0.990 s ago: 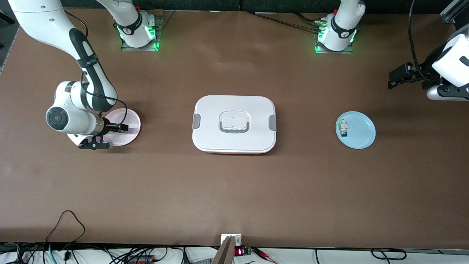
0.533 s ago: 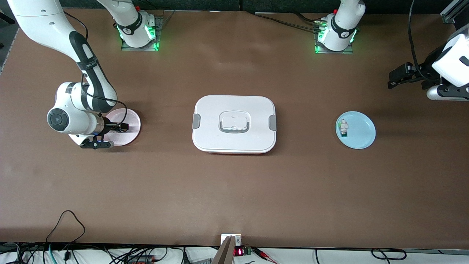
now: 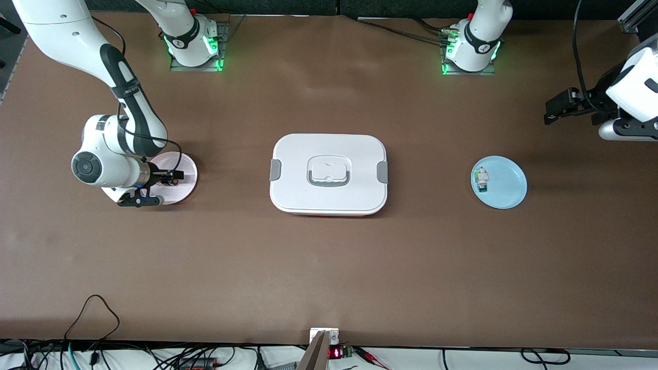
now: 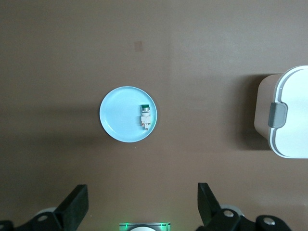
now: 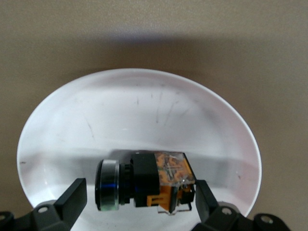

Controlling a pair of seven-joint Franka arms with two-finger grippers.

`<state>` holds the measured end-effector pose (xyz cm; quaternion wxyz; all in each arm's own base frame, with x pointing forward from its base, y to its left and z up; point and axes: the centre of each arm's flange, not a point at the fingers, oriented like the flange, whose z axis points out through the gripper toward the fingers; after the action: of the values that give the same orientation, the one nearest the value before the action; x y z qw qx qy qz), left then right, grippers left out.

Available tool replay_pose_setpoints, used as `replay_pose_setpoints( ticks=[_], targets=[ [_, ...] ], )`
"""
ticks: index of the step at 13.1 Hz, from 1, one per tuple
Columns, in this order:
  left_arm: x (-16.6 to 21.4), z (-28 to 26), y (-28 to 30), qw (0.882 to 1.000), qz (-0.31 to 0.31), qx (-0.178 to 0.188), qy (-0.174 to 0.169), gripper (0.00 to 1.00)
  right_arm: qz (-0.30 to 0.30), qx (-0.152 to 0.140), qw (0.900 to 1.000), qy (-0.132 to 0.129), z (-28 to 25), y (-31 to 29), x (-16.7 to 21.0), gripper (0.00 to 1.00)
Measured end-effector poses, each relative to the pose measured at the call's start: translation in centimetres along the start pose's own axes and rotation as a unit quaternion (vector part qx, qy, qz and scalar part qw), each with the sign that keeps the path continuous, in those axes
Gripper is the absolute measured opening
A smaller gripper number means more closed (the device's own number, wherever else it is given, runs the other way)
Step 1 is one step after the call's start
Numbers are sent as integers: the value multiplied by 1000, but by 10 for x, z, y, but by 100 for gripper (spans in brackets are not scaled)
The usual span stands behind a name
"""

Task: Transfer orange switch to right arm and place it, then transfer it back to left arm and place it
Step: 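Close the right gripper on the orange switch, then lift the orange switch off the pink plate with the right gripper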

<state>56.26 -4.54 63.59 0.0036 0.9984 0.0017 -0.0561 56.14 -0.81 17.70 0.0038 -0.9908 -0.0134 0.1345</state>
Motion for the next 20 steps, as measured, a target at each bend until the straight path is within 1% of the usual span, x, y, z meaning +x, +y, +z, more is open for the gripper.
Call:
replay_pose_setpoints(
  ticks=[4, 7, 8, 9, 10, 12, 14, 17, 19, 20],
  targets=[
    [0, 0, 0, 1000, 0, -2, 0, 100, 0, 0, 1000, -2, 3, 1, 0, 100],
    [0, 0, 1, 1000, 1, -3, 0, 100, 1, 1, 1000, -1, 3, 2, 0, 97],
    [0, 0, 1, 1000, 0, -4, 0, 100, -2, 1, 1000, -1, 3, 1, 0, 90],
    [0, 0, 0, 1000, 0, -4, 0, 100, -12, 2, 1000, 0, 2, -2, 1, 76],
    [0, 0, 0, 1000, 0, -5, 0, 100, -26, 6, 1000, 3, 2, -7, 2, 73],
    [0, 0, 0, 1000, 0, -5, 0, 100, -40, 21, 999, 8, -1, -10, 3, 73],
    [0, 0, 0, 1000, 0, -6, -1, 100, -56, 28, 998, 16, -6, -9, 6, 73],
    [0, 0, 0, 1000, 0, -6, -1, 100, -74, 28, 996, 43, -38, -18, 14, 73],
    [0, 0, 0, 1000, 0, -6, -1, 100, -90, 32, 994, 52, -83, -34, 19, 73],
    [0, 0, 0, 1000, 0, -6, -1, 100, -98, 33, 993, 57, -115, -41, 21, 73]
  ],
)
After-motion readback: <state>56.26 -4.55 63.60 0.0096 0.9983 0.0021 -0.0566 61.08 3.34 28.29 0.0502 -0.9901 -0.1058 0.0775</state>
